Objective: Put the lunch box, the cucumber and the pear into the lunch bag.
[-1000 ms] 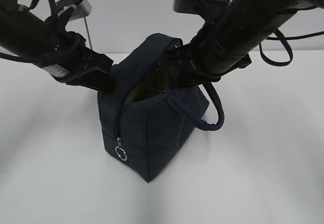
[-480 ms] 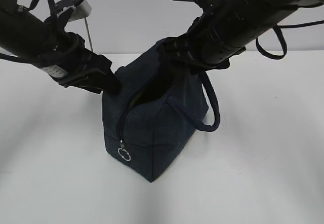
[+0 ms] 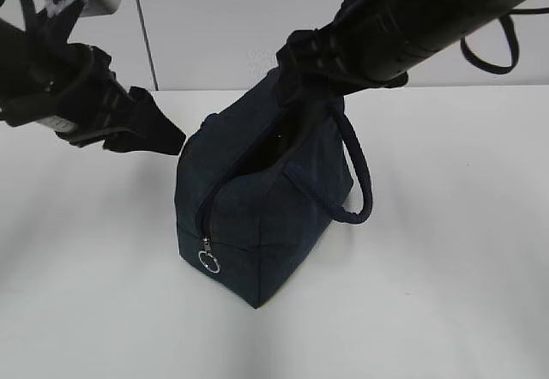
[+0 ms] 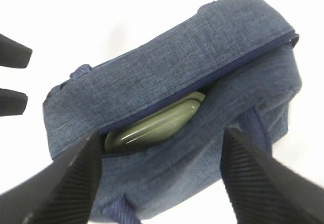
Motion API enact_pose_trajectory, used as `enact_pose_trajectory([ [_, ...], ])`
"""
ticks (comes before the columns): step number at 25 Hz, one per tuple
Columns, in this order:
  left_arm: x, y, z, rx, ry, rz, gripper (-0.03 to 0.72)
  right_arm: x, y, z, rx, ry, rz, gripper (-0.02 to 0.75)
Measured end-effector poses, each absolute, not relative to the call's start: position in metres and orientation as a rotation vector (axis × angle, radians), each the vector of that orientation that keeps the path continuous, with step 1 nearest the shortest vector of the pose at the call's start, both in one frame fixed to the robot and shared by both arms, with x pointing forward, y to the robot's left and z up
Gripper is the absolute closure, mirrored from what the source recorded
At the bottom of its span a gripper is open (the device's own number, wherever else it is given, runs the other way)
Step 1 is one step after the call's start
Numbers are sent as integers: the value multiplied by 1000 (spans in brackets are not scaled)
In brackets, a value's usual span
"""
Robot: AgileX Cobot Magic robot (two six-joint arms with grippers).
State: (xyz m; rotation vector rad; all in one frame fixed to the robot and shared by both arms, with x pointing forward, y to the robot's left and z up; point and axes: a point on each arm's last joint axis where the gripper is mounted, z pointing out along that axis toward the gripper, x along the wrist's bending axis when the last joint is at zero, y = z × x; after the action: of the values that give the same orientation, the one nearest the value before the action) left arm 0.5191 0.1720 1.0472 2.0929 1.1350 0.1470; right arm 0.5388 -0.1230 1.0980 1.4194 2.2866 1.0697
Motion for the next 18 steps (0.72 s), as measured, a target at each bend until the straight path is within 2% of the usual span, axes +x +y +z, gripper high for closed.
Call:
enact_pose_trajectory([
  [5, 488, 182, 1049, 2013, 1034, 261, 326, 500, -128, 1100, 1307, 2314, 1143, 180],
  [8, 473, 188, 1048, 1976, 1000, 341, 326, 464, -120, 1085, 1211, 2323, 1246, 181],
  [12, 460, 194, 1045, 1962, 989, 380, 326, 427, -113, 1052, 1106, 2249, 1367, 181],
  [18, 456, 196, 1045, 1956, 989, 391, 326, 396, -102, 998, 1016, 2251, 1382, 182],
])
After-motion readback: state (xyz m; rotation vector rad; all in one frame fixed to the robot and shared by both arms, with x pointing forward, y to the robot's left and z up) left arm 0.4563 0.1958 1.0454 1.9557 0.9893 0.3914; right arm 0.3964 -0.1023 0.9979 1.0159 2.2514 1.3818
